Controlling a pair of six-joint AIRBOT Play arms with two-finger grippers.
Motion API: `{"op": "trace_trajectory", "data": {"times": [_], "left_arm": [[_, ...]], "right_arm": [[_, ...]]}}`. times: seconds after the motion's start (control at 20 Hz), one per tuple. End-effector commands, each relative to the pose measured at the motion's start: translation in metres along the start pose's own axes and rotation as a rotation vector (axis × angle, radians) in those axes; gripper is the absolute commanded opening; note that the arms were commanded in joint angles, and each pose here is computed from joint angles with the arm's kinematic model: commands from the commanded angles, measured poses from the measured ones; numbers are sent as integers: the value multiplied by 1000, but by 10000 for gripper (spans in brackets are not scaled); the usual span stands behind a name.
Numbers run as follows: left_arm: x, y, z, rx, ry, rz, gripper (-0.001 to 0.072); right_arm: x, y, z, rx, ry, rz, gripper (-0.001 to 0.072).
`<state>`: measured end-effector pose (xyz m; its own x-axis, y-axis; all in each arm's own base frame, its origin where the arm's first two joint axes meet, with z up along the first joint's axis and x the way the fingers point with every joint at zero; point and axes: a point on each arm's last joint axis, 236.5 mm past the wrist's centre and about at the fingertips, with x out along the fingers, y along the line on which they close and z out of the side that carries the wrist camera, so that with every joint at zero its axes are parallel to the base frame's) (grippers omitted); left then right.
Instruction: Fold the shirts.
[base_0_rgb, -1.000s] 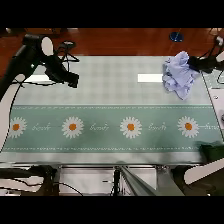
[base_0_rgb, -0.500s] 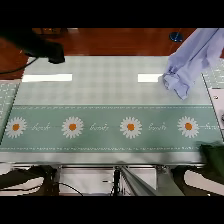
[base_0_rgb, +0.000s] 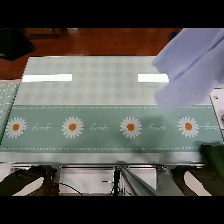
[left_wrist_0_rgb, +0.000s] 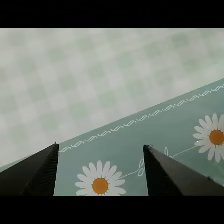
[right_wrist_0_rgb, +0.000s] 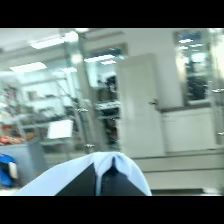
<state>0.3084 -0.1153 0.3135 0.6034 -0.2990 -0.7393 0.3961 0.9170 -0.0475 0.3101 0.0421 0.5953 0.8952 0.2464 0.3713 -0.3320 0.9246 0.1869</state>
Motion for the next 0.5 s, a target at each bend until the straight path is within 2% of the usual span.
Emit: {"op": "trace_trajectory", "data": {"times": [0.0,0.2,0.45], "left_arm": [[-25,-10,-13,6,-4,-23,612],[-36,-11,-16,5,-21,-21,612],[-34,-11,-16,-14,-16,-22,612]], "right_arm": [[-12,43,15,149,-27,154,22],[9,44,-41,227,162,214,22],[20,56,-224,299,770,354,22]]}}
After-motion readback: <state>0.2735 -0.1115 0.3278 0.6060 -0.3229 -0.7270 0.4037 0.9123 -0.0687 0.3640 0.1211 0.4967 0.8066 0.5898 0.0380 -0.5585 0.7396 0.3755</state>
